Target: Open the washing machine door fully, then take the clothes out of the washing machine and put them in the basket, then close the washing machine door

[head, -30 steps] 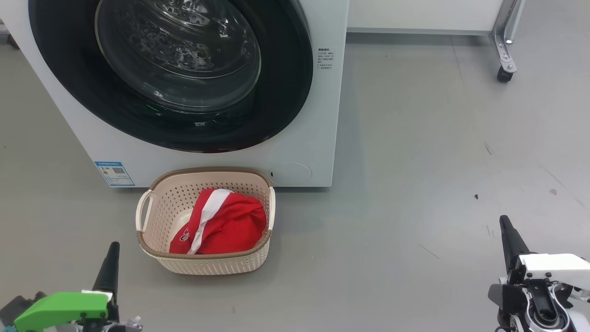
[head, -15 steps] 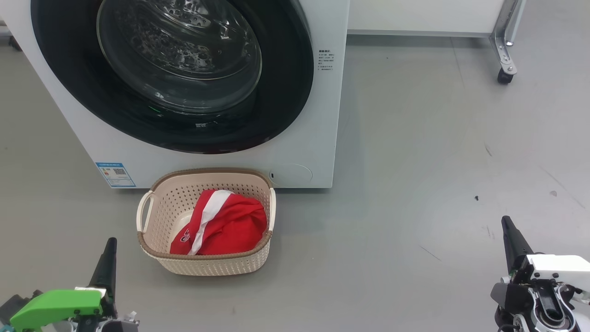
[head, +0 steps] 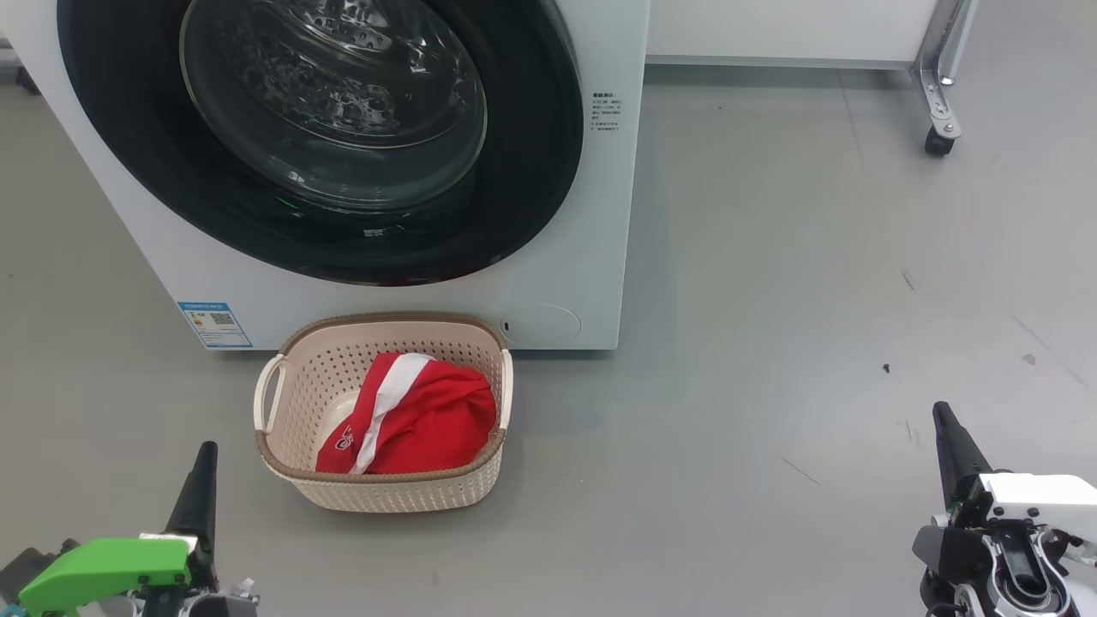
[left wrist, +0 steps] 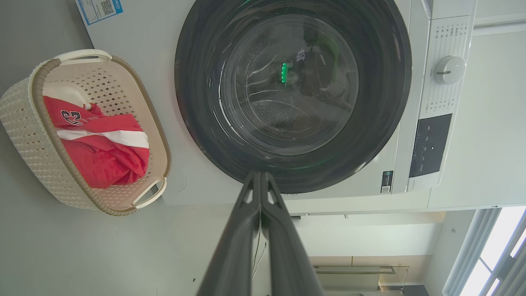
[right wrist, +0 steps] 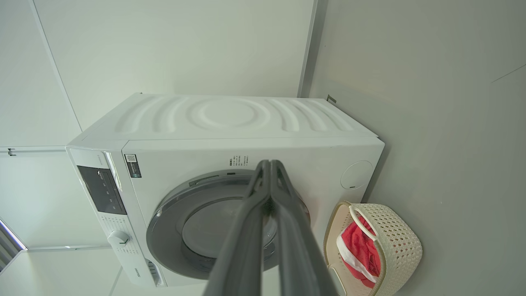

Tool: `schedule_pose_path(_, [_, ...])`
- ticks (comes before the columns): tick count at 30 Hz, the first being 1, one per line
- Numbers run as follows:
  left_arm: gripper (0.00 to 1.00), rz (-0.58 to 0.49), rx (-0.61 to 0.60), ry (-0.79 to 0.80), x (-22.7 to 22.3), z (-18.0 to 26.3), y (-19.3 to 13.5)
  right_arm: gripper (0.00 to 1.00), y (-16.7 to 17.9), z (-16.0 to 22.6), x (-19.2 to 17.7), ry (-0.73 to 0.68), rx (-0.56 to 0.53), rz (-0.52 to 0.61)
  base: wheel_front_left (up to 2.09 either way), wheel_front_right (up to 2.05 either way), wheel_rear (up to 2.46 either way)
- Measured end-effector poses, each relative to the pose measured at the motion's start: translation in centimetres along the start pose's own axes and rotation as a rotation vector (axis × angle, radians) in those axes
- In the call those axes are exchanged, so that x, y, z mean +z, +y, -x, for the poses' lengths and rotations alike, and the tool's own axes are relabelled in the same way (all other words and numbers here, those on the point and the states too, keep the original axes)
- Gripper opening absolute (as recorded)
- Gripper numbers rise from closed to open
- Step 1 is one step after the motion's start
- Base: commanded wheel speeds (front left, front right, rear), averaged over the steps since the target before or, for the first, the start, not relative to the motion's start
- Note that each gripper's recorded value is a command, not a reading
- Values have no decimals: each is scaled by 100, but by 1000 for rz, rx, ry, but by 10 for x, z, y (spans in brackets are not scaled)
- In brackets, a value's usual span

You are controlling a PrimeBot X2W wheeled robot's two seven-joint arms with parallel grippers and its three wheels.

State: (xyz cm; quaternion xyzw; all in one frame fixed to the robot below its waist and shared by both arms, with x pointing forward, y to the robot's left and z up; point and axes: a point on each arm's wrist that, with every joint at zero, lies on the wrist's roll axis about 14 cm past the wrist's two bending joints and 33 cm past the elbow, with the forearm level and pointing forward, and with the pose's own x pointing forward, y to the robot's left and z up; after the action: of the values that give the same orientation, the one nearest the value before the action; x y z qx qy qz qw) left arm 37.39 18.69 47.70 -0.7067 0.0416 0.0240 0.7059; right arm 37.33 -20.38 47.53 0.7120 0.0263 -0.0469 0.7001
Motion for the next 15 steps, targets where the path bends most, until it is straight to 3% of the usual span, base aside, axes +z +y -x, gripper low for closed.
schedule_pose_path(15, [0, 0, 0, -1, 0, 0, 0, 0, -1, 0, 0, -1, -2, 0, 0, 0, 0])
